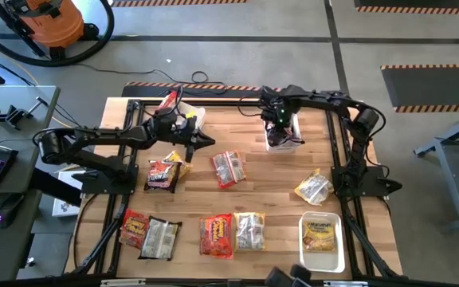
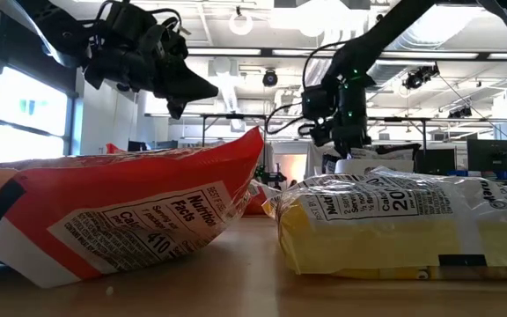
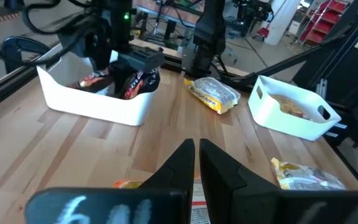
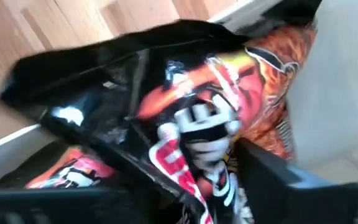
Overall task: Sort Maruchan noodles
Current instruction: Put the black noodle pack into the top right white bin
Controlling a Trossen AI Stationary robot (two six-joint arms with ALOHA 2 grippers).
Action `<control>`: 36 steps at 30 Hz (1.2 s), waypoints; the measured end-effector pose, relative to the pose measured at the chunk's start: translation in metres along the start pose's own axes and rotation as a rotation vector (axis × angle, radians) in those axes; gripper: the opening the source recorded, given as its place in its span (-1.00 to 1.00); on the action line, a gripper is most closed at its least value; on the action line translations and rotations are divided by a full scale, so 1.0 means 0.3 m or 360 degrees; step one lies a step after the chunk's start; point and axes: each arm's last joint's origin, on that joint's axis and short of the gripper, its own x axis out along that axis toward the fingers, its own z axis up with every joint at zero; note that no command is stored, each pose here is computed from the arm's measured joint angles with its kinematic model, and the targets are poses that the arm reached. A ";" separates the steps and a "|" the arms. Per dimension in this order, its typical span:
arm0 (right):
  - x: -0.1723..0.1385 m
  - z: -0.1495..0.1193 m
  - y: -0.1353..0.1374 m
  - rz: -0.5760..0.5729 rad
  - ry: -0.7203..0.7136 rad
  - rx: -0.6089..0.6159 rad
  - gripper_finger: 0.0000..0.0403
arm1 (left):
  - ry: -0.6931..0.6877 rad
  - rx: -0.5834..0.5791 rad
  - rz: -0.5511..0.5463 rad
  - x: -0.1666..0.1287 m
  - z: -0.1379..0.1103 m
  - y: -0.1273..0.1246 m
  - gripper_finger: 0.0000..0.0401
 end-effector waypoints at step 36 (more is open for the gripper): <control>-0.208 0.012 0.049 0.0043 0.0245 -0.0797 -1.00 | 0.0010 0.0033 -0.0002 0.015 -0.005 -0.030 -0.93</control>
